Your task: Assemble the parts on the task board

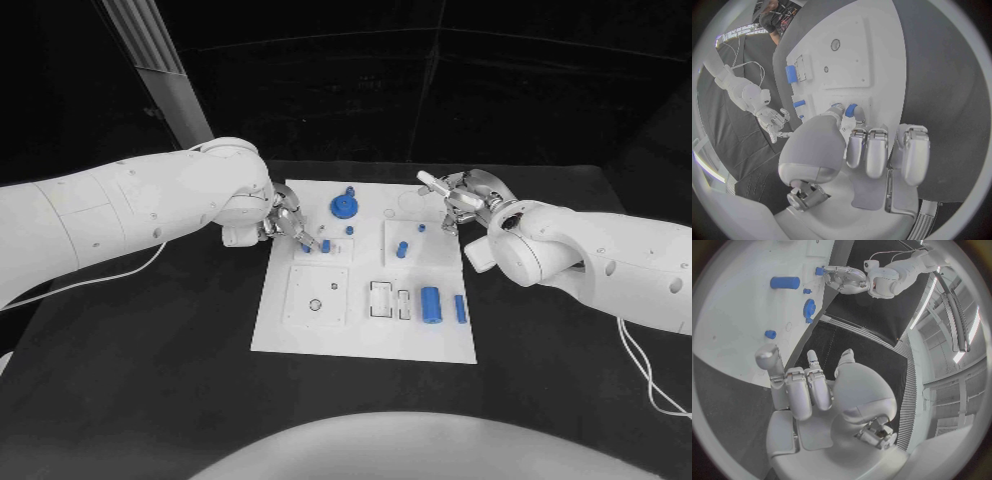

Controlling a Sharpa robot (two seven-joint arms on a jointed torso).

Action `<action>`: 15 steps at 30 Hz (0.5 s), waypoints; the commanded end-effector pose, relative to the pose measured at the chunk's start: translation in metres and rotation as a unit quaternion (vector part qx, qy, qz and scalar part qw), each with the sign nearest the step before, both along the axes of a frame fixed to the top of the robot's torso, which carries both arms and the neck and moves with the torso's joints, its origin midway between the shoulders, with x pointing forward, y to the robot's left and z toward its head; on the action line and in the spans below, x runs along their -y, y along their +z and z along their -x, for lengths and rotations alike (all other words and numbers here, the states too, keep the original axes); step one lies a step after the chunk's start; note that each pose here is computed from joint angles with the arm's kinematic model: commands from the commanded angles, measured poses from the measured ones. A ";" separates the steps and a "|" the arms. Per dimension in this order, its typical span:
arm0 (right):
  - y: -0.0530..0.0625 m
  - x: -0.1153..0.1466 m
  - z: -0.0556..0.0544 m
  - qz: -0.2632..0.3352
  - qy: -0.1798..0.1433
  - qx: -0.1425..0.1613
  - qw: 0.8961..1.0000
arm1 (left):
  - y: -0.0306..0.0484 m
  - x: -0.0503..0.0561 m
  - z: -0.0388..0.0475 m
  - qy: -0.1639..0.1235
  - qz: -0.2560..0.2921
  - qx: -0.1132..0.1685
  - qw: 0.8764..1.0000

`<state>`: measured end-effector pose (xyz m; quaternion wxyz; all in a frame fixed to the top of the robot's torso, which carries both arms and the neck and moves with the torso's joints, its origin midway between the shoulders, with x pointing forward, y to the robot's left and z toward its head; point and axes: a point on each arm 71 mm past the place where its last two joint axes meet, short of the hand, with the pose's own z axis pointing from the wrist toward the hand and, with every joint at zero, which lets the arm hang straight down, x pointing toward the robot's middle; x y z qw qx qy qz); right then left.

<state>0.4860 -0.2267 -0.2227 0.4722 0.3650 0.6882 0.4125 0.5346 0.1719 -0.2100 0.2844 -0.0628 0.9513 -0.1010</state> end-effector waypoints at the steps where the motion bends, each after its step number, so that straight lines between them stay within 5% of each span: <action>1: 0.001 0.000 0.000 -0.002 0.000 0.004 1.000 | -0.0040 -0.004 0.0012 0.002 -0.016 -0.003 1.000; 15: 0.002 0.000 0.000 -0.002 -0.001 0.004 1.000 | -0.0034 -0.005 -0.0002 0.005 -0.009 0.003 1.000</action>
